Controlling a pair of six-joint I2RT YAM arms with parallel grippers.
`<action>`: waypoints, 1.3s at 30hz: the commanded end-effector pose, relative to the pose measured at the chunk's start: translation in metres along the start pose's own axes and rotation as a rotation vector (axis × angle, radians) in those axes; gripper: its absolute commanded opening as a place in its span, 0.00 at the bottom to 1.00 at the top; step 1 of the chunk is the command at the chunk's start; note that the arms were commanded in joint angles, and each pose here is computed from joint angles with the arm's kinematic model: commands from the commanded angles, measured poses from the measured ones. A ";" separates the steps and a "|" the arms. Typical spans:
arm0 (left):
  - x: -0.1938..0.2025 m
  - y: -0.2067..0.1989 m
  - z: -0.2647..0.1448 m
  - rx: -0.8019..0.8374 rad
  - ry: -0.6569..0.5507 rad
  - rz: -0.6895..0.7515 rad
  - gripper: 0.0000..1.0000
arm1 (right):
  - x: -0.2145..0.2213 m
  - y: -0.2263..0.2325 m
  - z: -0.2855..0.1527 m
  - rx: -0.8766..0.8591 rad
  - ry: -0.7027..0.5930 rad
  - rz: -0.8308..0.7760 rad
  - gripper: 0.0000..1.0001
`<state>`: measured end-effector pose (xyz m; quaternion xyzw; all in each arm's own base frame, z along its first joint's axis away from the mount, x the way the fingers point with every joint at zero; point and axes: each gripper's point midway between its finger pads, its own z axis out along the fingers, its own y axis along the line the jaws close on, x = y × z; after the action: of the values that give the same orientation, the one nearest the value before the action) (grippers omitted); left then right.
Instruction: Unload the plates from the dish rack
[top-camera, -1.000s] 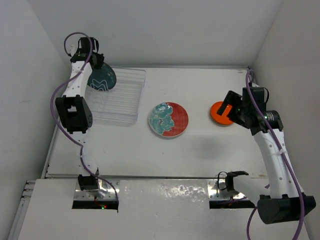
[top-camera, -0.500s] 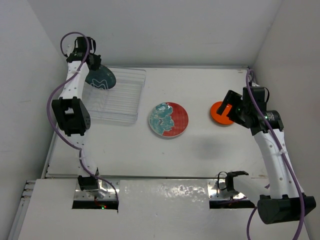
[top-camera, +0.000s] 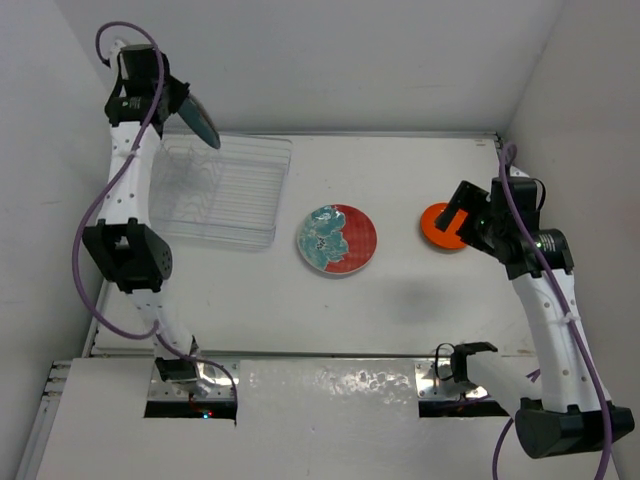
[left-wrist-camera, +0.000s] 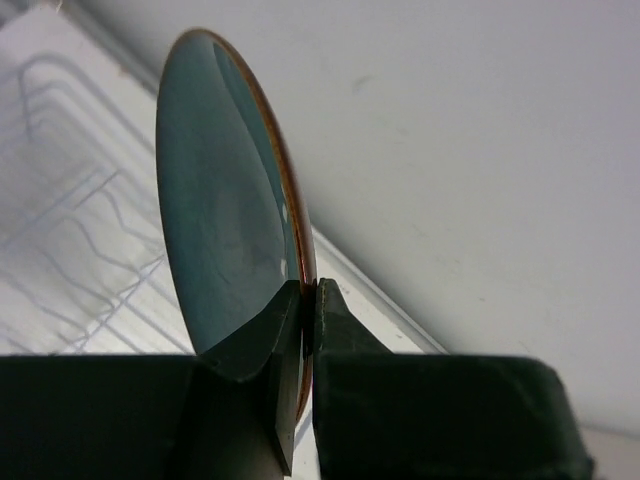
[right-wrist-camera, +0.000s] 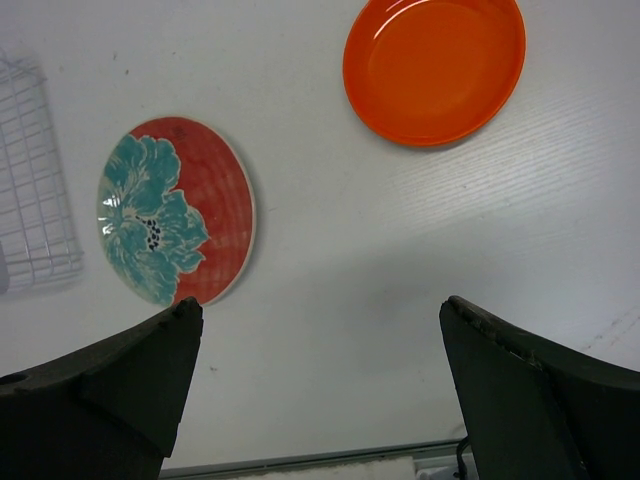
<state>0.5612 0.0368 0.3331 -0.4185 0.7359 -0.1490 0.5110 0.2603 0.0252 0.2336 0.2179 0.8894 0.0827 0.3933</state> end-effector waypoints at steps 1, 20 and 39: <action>-0.083 -0.095 -0.099 0.390 -0.274 0.113 0.00 | -0.015 0.005 -0.009 -0.016 -0.062 0.014 0.99; 0.205 -0.216 -0.242 0.719 -0.166 1.047 0.00 | -0.097 -0.031 -0.122 0.227 -0.371 0.063 0.99; 0.348 -0.145 -0.249 0.681 -0.113 1.415 0.00 | -0.106 -0.034 -0.157 0.218 -0.432 0.070 0.99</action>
<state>0.3466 -0.3707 0.2223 0.3987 0.7690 0.0230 0.4992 0.1953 -0.0473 0.3962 0.3060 0.7826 -0.0416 0.5405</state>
